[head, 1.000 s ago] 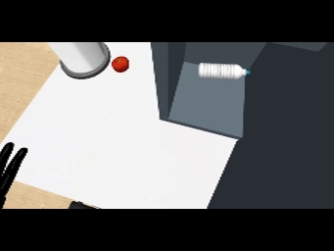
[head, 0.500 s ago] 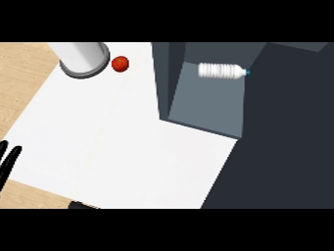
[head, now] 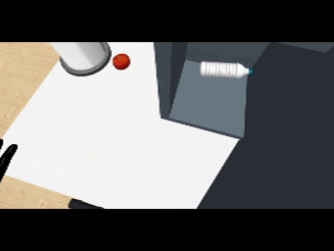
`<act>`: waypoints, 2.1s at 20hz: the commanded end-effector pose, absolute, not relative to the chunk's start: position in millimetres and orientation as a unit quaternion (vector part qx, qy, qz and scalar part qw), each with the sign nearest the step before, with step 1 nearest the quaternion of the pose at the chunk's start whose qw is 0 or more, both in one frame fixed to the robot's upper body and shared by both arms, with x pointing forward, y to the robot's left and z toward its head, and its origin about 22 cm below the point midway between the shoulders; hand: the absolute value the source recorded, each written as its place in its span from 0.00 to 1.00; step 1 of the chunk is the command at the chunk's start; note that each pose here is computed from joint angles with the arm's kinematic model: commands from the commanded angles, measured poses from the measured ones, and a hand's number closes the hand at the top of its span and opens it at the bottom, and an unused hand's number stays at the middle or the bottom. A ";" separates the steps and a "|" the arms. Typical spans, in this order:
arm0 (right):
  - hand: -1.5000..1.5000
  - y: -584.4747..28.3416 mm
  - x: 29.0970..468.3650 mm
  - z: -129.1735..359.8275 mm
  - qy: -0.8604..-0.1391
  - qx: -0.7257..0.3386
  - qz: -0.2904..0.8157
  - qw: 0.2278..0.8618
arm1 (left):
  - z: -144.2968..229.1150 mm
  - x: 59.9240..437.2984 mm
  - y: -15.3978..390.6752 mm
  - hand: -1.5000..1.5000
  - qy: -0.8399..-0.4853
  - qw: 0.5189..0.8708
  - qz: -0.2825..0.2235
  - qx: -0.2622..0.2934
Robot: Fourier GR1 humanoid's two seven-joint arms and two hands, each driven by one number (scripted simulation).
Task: Pick up the bottled water, place it into the cabinet and close the cabinet
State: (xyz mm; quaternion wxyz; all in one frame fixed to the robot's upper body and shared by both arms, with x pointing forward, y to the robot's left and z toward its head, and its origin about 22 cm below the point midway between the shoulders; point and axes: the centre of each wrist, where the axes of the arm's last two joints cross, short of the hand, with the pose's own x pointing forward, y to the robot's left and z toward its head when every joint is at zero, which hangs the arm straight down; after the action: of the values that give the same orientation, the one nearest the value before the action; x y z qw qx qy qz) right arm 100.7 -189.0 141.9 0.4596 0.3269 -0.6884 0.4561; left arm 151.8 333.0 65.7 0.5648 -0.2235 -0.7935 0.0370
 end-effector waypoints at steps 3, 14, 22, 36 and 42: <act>1.00 -164.7 98.6 127.5 -0.645 0.417 0.437 0.469 | 70.8 157.1 334.1 0.00 -0.799 0.552 0.031 -0.236; 1.00 -174.4 119.7 130.3 -0.676 0.343 0.429 0.491 | 75.5 160.0 340.1 0.00 -0.800 0.554 0.021 -0.231; 1.00 -171.8 147.6 129.9 -0.661 0.271 0.466 0.521 | 70.3 160.1 344.1 0.00 -0.798 0.555 0.034 -0.232; 1.00 -116.9 235.0 135.5 -0.660 0.232 0.412 0.584 | 63.0 156.2 350.5 0.00 -0.792 0.565 0.042 -0.226; 1.00 -101.7 284.2 156.2 -0.693 0.164 0.323 0.623 | 58.5 151.4 354.4 0.00 -0.793 0.566 0.056 -0.219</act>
State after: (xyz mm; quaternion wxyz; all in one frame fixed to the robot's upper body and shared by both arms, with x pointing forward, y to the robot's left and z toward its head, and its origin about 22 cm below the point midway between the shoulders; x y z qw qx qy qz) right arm 254.7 -113.2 146.0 0.5913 0.2030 -0.6817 0.3800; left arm 154.8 354.4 62.1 0.5655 -0.2188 -0.7938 0.0474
